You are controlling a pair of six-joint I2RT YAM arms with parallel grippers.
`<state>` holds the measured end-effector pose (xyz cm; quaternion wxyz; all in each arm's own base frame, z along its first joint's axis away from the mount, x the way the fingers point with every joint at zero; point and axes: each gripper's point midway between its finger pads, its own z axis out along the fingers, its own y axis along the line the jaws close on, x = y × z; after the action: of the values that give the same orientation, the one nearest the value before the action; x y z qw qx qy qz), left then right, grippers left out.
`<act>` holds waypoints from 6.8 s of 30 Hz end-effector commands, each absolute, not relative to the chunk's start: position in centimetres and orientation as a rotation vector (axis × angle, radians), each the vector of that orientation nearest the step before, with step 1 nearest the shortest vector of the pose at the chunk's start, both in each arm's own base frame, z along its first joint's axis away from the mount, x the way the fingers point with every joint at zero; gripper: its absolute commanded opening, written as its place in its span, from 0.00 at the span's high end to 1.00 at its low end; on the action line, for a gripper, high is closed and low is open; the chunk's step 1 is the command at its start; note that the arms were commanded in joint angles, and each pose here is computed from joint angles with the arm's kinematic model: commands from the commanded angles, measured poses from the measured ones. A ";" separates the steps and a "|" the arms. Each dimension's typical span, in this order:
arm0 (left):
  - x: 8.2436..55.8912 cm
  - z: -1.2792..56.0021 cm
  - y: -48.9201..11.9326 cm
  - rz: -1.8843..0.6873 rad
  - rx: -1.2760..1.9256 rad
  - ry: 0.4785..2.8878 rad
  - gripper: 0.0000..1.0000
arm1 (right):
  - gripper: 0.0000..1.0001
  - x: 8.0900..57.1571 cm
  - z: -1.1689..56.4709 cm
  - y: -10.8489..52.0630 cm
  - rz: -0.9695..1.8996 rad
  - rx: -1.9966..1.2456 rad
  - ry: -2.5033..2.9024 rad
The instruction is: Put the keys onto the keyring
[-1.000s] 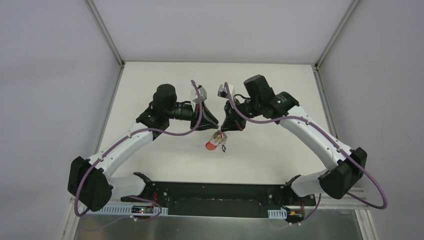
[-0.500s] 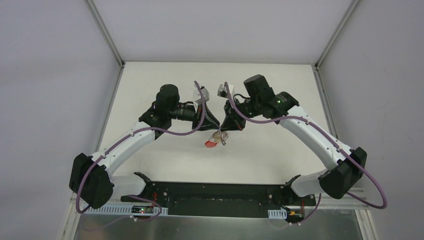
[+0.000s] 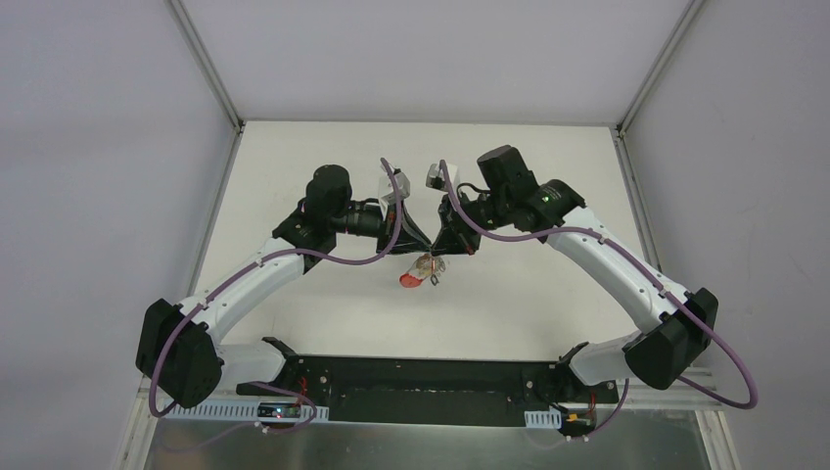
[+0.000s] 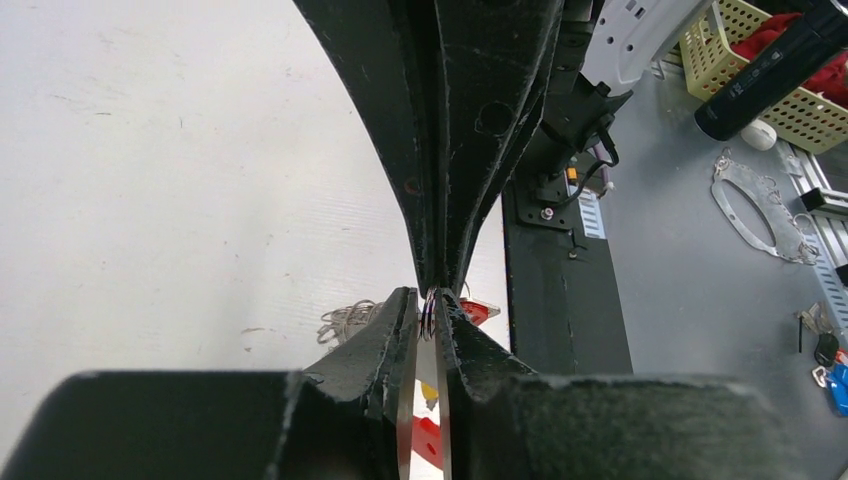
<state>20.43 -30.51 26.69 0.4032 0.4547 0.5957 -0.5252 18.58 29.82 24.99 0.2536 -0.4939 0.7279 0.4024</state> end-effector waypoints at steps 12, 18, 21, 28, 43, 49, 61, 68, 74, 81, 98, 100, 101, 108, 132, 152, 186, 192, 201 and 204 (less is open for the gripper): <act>19.0 28.5 -30.7 -1.366 1.197 1.397 1.00 | 0.96 18.8 26.3 30.0 1.096 -1.324 1.919; 19.1 29.9 -30.8 -1.409 1.141 1.376 1.00 | 0.79 18.9 27.0 29.5 1.121 -1.287 1.896; 19.1 30.5 -30.8 -1.428 1.120 1.354 1.00 | 0.74 18.9 26.9 29.1 1.125 -1.271 1.897; 19.0 30.7 -30.7 -1.444 1.112 1.342 1.00 | 0.71 19.0 27.1 28.3 1.130 -1.243 1.881; 18.9 31.3 -30.7 -1.454 1.104 1.319 1.00 | 0.92 18.9 26.8 28.6 1.197 -1.232 1.889; 18.8 31.9 -30.8 -1.477 1.088 1.294 1.00 | 1.00 18.7 26.7 28.8 1.232 -1.230 1.895; 18.5 32.3 -30.8 -1.503 1.083 1.266 1.00 | 1.00 18.7 26.7 29.4 1.282 -1.226 1.905; 18.5 32.0 -30.8 -1.503 1.085 1.268 1.00 | 0.99 18.7 27.1 29.6 1.296 -1.225 1.896; 18.5 32.0 -30.8 -1.506 1.085 1.269 1.00 | 0.79 18.7 27.9 28.8 1.249 -1.225 1.862; 18.8 32.3 -31.0 -1.526 1.061 1.275 1.00 | 0.68 18.7 29.6 27.7 1.203 -1.209 1.798; 19.1 32.5 -31.2 -1.548 1.034 1.295 1.00 | 0.73 18.7 30.4 28.3 1.256 -1.202 1.786; 19.1 32.5 -31.2 -1.549 1.034 1.295 1.00 | 0.74 18.8 30.4 28.4 1.260 -1.200 1.790; 19.1 32.6 -31.2 -1.548 1.034 1.295 1.00 | 0.74 18.8 30.5 28.5 1.264 -1.201 1.789; 19.2 32.4 -31.2 -1.551 1.034 1.300 1.00 | 0.77 18.7 30.0 29.0 1.269 -1.212 1.802; 19.3 32.5 -31.3 -1.556 1.027 1.297 1.00 | 0.96 18.7 29.0 29.5 1.263 -1.229 1.823; 20.0 30.8 -30.6 -1.417 1.097 1.341 0.78 | 1.00 18.7 26.8 28.2 0.966 -1.358 1.879; 20.3 27.0 -30.9 -1.363 1.146 1.422 0.76 | 1.00 18.6 26.3 30.7 1.034 -1.393 1.896; 20.1 26.9 -30.9 -1.373 1.158 1.419 0.82 | 1.00 18.7 26.1 30.6 1.023 -1.386 1.901; 19.9 26.5 -31.0 -1.380 1.165 1.426 0.94 | 1.00 18.9 25.9 30.7 1.016 -1.375 1.907; 19.9 26.5 -30.9 -1.379 1.167 1.427 0.98 | 1.00 19.0 25.9 30.6 1.012 -1.368 1.911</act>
<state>20.38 -30.78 26.56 0.4044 0.4456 0.5823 -0.5467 18.78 29.72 23.84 0.2582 -0.5129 0.7334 0.3639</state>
